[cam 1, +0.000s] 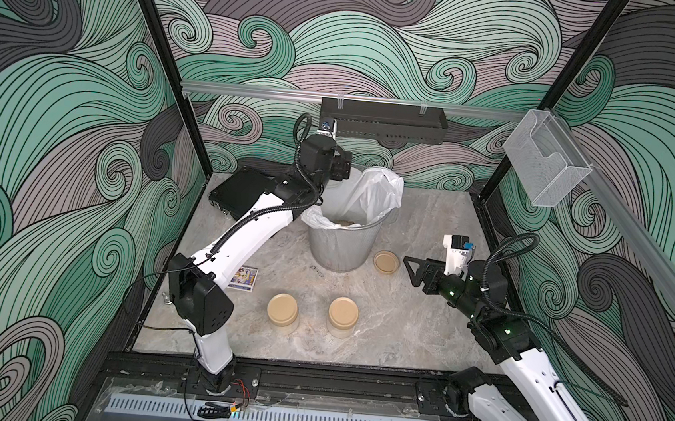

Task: Empty moldy rice from jars
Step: Pour the moldy rice from the jar into the trash bin.

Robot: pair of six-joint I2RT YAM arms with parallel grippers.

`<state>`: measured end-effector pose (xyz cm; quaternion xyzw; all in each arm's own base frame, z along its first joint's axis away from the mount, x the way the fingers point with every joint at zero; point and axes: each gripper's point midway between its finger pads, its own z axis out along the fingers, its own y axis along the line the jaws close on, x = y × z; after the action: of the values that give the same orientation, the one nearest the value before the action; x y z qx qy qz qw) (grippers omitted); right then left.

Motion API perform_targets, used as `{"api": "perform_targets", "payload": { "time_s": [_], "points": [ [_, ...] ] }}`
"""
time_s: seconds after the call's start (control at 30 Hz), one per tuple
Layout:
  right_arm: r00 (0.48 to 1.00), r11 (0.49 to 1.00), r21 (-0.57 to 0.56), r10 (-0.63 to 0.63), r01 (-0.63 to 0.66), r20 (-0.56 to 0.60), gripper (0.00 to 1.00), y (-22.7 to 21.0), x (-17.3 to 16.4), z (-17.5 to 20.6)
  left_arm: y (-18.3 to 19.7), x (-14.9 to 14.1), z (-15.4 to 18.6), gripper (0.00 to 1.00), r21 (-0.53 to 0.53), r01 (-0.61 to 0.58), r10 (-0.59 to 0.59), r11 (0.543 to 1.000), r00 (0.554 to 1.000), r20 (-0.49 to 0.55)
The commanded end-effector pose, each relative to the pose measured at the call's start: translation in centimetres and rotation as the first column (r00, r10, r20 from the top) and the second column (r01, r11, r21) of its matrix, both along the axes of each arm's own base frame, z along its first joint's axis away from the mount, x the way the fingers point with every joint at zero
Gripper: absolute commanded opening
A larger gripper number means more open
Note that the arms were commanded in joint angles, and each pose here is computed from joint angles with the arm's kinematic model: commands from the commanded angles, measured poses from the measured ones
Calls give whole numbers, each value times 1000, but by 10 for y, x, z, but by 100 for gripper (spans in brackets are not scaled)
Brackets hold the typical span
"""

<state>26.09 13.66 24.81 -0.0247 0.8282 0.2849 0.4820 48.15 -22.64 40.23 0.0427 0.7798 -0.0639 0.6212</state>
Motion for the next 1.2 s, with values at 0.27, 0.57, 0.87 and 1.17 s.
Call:
{"api": "perform_targets", "payload": {
  "time_s": [0.27,0.57,0.87,1.17],
  "points": [
    [1000,1000,-17,-1,2,25,82,-3,0,13,-26,-15,41,30,31,45,-50,998,987,155],
    [1000,1000,-14,0,0,13,82,-1,1,10,-16,-21,46,30,16,25,-28,1000,974,223],
    [1000,1000,-9,5,-5,1,83,1,3,7,-21,-24,78,30,14,66,-67,998,943,326],
    [1000,1000,-18,12,-12,-8,82,1,3,6,-24,-23,57,30,-49,87,-73,995,972,225]
  ]
}}
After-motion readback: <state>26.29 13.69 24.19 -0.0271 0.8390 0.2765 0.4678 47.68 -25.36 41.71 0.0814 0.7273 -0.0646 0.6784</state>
